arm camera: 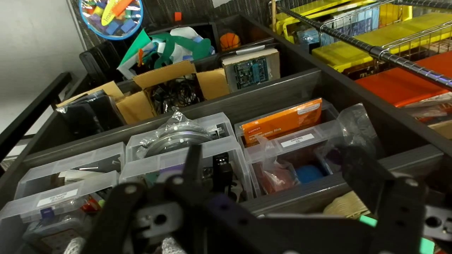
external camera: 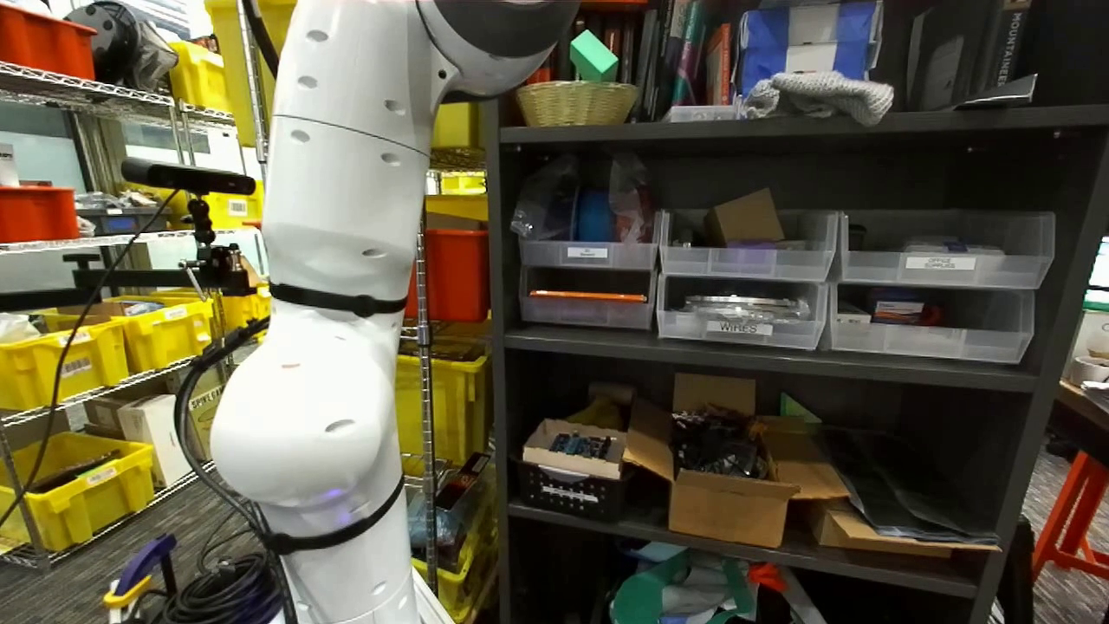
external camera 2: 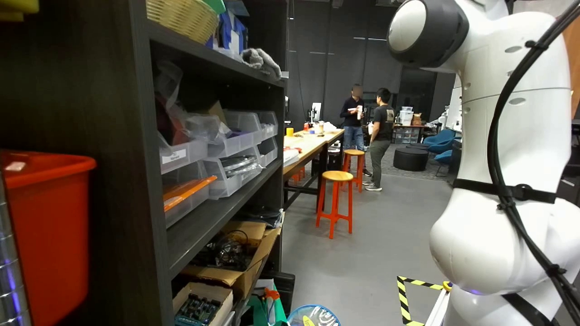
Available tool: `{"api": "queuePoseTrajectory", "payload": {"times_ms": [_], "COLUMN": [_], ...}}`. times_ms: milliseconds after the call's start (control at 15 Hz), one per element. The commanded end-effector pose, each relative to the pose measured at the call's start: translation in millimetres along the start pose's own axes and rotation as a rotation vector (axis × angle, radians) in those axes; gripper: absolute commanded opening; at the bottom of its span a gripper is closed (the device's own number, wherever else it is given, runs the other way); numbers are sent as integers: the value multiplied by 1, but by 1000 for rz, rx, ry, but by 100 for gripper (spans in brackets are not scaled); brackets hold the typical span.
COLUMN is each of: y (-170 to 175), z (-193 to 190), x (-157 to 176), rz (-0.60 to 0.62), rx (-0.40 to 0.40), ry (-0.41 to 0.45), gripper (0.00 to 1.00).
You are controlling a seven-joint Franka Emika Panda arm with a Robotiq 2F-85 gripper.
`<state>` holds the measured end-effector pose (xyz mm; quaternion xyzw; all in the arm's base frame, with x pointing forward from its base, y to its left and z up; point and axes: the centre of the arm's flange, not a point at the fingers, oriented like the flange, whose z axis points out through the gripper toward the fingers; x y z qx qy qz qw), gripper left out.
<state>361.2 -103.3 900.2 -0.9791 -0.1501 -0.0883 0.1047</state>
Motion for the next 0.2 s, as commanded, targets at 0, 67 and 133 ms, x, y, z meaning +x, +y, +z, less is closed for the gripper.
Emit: {"api": "queuePoseTrajectory", "payload": {"times_ms": [0, 67, 133], "y": [0, 0, 0], "z": [0, 0, 0], "x": [0, 0, 0], "rz": [0, 0, 0], "rx": [0, 0, 0], "ry": [0, 0, 0], "gripper": [100, 100, 100]}}
